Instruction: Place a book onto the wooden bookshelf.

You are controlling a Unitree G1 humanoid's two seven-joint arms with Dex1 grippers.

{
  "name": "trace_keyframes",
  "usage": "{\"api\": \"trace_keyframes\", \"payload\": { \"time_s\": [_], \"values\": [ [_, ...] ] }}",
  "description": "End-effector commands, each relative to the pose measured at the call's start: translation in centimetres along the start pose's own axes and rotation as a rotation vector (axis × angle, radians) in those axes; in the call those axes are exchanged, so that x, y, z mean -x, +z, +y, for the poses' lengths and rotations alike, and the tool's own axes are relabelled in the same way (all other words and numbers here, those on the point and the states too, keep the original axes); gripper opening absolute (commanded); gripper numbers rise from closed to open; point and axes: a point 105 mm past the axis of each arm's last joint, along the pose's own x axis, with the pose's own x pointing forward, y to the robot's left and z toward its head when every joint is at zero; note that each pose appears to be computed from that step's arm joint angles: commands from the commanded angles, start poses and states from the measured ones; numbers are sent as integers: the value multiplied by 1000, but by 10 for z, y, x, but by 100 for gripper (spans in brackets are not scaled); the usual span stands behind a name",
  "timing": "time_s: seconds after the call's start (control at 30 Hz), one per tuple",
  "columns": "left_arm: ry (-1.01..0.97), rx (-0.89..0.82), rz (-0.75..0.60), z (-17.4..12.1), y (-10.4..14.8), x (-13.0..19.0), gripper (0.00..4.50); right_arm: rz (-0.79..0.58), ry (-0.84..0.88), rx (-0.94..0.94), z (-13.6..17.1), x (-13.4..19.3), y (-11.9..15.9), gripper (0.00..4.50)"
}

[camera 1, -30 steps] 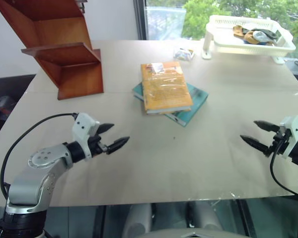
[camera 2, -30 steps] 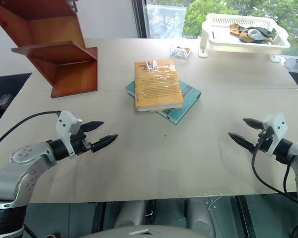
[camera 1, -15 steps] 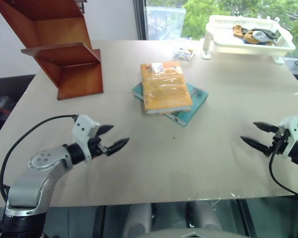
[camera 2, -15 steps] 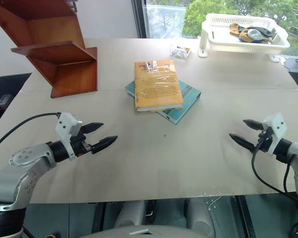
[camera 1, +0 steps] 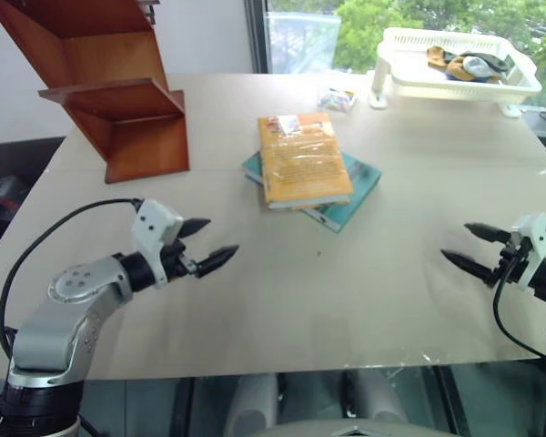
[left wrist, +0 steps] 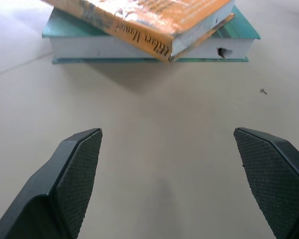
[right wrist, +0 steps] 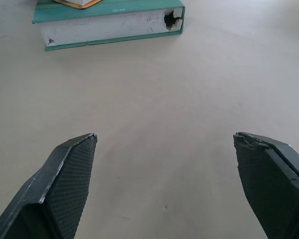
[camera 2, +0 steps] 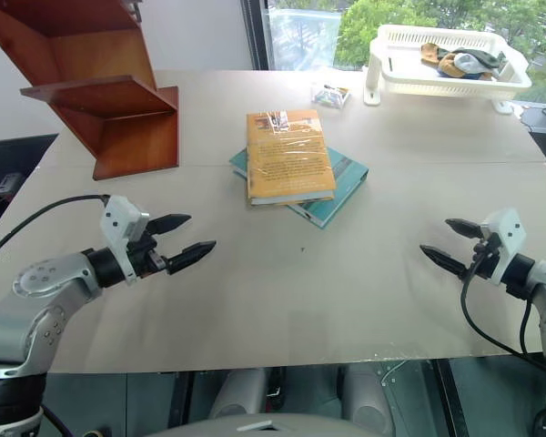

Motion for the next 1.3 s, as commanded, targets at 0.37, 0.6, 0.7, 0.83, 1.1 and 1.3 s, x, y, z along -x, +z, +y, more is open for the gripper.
{"api": "trace_keyframes", "payload": {
  "time_s": [0.37,0.6,0.7,0.83,1.1,1.3],
  "values": [
    [-40,-53,-53,4,21,8,444,-43,-11,52,-3,-2,18,450],
    [-188,-37,-72,11,49,46,444,-77,35,38,2,-44,36,450],
    [-252,-24,-102,11,66,62,444,-85,36,46,0,-70,47,450],
    [-221,-30,-58,21,69,81,444,-101,22,76,-8,-103,63,450],
    [-21,-58,-18,48,75,114,444,-170,-10,-33,-18,-167,95,450],
    [43,-74,-39,48,78,127,444,-216,25,-198,-10,-192,107,450]
  ]
}}
